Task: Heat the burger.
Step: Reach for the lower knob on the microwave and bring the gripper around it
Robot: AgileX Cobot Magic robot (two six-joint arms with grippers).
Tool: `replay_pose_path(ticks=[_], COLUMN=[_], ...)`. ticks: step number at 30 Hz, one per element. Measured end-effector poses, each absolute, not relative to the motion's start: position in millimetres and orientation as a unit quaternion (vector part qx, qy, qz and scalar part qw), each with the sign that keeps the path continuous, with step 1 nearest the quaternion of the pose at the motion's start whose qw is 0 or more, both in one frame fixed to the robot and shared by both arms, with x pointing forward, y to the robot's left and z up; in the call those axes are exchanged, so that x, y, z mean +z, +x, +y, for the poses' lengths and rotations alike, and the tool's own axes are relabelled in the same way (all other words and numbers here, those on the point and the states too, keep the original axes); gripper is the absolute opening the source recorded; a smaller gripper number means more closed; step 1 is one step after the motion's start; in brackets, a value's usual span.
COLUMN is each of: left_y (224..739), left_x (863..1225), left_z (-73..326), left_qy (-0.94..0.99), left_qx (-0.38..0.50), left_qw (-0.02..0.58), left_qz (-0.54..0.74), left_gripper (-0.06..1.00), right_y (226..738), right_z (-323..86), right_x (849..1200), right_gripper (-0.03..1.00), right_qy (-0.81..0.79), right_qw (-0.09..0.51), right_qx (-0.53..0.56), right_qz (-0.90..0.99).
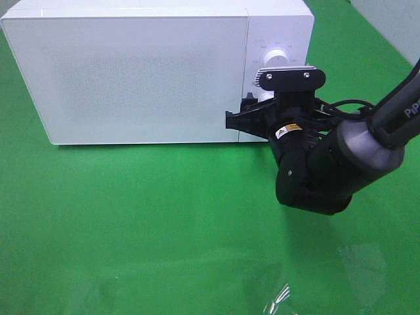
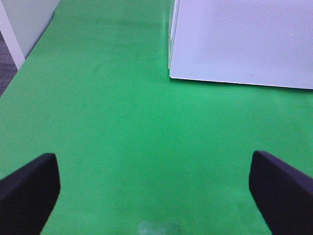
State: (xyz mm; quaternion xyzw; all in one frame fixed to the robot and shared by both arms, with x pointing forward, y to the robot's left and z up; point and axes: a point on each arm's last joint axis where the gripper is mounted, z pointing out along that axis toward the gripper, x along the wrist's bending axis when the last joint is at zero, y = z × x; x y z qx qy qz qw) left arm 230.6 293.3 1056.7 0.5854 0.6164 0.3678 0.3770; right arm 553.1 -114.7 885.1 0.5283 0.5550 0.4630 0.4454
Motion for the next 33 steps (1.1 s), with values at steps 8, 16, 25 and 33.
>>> replay_pose_path(ticks=[8,16,25,33], left_y=[230.6,230.6,230.6,230.6], left_x=[1056.7,1056.7,1056.7,1056.7], left_z=[293.3,293.3,293.3,293.3], left_qy=[0.585,0.585,0.585,0.585], left_qx=[0.368,0.368,0.368,0.368], left_qw=[0.377,0.377,0.377,0.377], left_qz=[0.616,0.616,0.616,0.616], left_gripper=[0.97,0.97,0.97,0.97], right_y=[558.3,558.4,558.2,558.2], right_z=[-112.5,-112.4,-112.2,-112.6], right_x=[877.5,877.1,876.2,876.1], right_gripper=[0.73,0.73,0.59,0.43], right_qy=[0.527,0.530,0.534,0.537], right_qw=[0.445,0.442,0.437,0.436], right_qx=[0.461,0.462,0.462,0.462], right_qz=[0.558,0.557,0.557,0.555])
